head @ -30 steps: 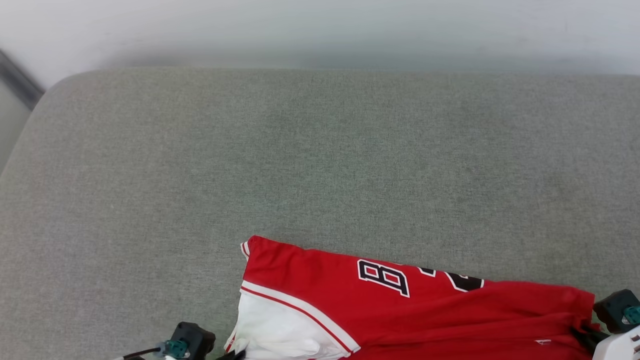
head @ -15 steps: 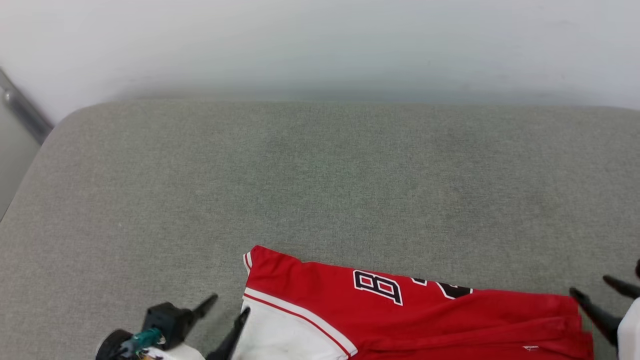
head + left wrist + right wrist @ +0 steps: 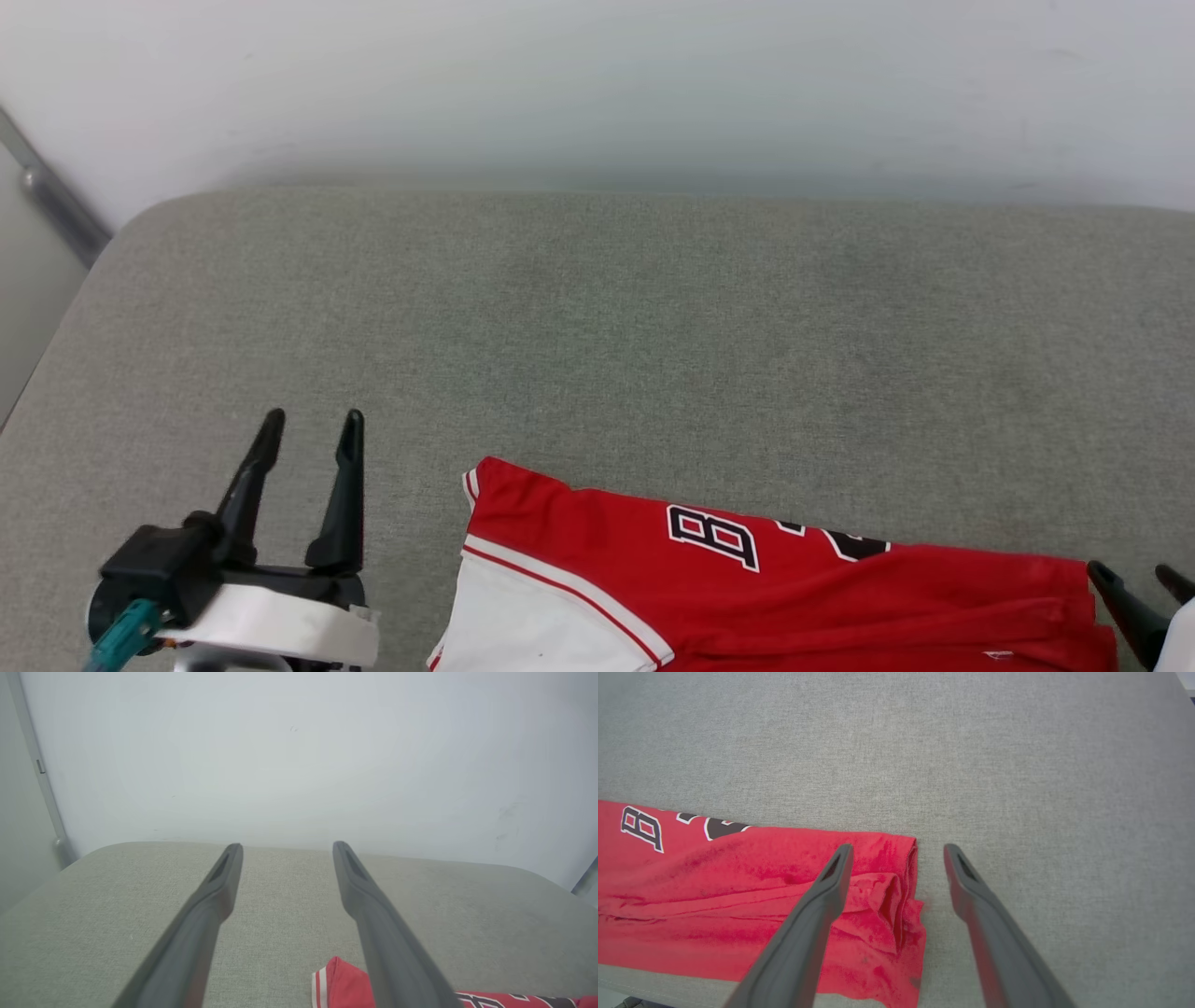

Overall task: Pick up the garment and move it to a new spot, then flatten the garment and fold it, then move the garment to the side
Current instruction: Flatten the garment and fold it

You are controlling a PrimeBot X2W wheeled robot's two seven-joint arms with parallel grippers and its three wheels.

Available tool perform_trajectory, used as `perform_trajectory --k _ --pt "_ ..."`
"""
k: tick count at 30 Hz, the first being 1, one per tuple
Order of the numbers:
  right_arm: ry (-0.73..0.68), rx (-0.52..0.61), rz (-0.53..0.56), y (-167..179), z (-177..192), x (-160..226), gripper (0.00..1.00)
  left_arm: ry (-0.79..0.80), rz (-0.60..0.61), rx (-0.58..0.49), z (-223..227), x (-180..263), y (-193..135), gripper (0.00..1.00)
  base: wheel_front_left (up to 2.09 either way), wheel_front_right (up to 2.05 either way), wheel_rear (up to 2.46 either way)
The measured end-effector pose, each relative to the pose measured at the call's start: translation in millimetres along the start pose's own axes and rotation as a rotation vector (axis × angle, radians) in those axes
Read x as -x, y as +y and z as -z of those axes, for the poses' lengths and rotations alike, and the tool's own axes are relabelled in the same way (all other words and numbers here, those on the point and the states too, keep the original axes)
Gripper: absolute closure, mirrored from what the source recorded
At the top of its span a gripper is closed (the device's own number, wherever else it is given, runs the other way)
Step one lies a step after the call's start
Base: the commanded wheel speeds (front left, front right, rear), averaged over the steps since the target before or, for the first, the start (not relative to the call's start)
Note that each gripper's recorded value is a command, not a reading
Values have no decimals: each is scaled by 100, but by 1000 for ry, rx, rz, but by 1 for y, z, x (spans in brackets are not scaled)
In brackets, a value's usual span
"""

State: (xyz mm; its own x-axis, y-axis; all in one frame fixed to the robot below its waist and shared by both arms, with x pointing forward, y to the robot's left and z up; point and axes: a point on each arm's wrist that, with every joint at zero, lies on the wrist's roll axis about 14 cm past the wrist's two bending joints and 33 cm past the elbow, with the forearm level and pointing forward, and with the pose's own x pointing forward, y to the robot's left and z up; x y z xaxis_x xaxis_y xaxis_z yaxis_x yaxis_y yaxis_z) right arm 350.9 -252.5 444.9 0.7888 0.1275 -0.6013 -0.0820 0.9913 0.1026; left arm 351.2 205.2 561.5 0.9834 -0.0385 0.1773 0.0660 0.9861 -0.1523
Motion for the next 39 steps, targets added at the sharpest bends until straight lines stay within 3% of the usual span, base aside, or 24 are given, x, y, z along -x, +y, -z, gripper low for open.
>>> perform_trajectory --k 5,9,16,30,31,32,33,39 --pt "45 -94 33 3 24 -4 0 -57 -39 -9 -8 5 11 0 0 0 0" --pt "81 -130 61 2 39 -9 0 -33 -27 -93 1 10 15 0 0 0 0" --pt "175 -177 78 0 68 -21 0 22 -33 -114 23 9 19 0 0 0 0" --pt "264 -220 11 21 89 -54 0 63 -56 -131 41 -4 28 0 0 0 0" --pt "266 -218 6 22 89 -54 51 62 -56 -131 40 -4 28 0 0 0 0" --pt "267 -211 3 23 89 -53 80 62 -56 -132 40 -3 28 0 0 0 0" --pt "260 -204 1 23 89 -53 100 61 -56 -132 40 -3 29 0 0 0 0" --pt "205 -187 -18 29 82 -50 100 48 -42 -134 34 2 25 0 0 0 0"
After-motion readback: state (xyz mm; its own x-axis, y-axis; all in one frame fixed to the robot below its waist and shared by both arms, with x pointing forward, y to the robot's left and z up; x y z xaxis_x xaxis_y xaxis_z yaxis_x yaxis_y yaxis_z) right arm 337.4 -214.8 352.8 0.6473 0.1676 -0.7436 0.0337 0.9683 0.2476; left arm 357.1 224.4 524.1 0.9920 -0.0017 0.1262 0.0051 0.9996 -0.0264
